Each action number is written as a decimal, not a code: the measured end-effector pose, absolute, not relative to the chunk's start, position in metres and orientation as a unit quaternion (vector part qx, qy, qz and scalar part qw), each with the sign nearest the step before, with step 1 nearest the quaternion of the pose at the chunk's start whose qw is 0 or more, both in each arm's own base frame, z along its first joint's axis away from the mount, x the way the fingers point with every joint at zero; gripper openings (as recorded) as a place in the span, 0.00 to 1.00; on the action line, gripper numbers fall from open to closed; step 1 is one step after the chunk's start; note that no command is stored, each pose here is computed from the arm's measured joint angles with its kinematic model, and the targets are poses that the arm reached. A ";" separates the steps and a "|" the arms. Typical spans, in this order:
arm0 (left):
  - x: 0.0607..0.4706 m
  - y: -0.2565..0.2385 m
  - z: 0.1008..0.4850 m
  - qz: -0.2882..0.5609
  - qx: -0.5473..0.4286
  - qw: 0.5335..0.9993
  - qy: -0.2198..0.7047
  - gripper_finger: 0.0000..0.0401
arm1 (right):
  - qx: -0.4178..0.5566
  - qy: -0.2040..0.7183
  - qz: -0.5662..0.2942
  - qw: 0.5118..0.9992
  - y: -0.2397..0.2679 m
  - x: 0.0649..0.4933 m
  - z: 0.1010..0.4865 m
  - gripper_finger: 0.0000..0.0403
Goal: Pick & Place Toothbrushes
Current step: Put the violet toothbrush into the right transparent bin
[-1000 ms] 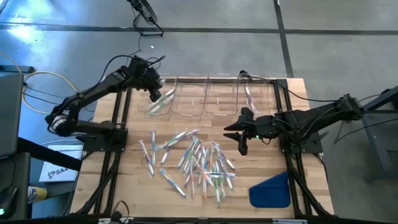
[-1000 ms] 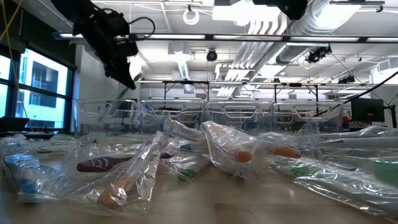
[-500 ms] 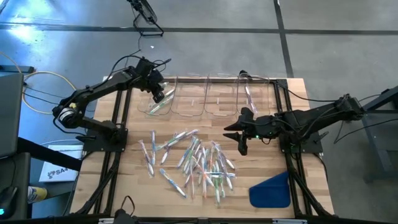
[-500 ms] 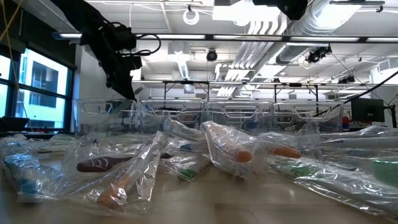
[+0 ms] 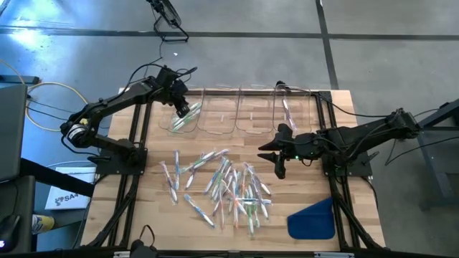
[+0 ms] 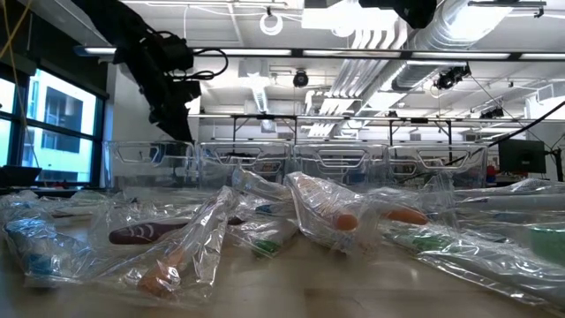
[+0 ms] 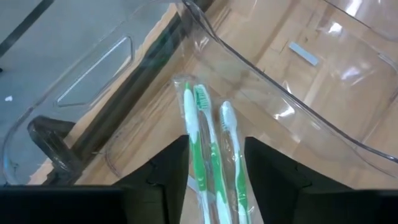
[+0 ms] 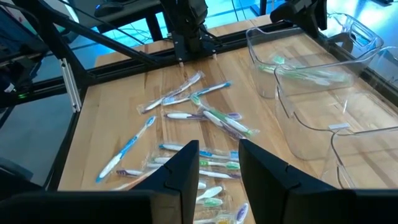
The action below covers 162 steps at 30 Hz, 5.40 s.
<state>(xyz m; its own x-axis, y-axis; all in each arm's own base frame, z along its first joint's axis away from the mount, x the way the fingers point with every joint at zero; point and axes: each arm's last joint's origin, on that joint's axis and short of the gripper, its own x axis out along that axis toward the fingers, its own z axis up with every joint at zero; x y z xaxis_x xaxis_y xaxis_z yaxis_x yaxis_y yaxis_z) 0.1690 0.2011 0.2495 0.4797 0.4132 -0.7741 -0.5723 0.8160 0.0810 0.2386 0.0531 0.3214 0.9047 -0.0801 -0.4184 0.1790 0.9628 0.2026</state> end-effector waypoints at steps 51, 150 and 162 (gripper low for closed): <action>0.172 -0.002 0.328 -0.004 0.284 0.955 0.079 0.40 | 0.086 0.211 -0.064 0.972 0.053 0.238 0.321 0.26; 0.225 -0.056 0.297 -0.114 0.300 0.941 0.107 0.40 | 0.191 0.397 -0.124 0.889 0.043 0.273 0.251 0.26; 0.225 -0.056 0.297 -0.117 0.299 0.941 0.106 0.40 | 0.248 0.410 -0.108 0.871 0.046 0.274 0.249 0.26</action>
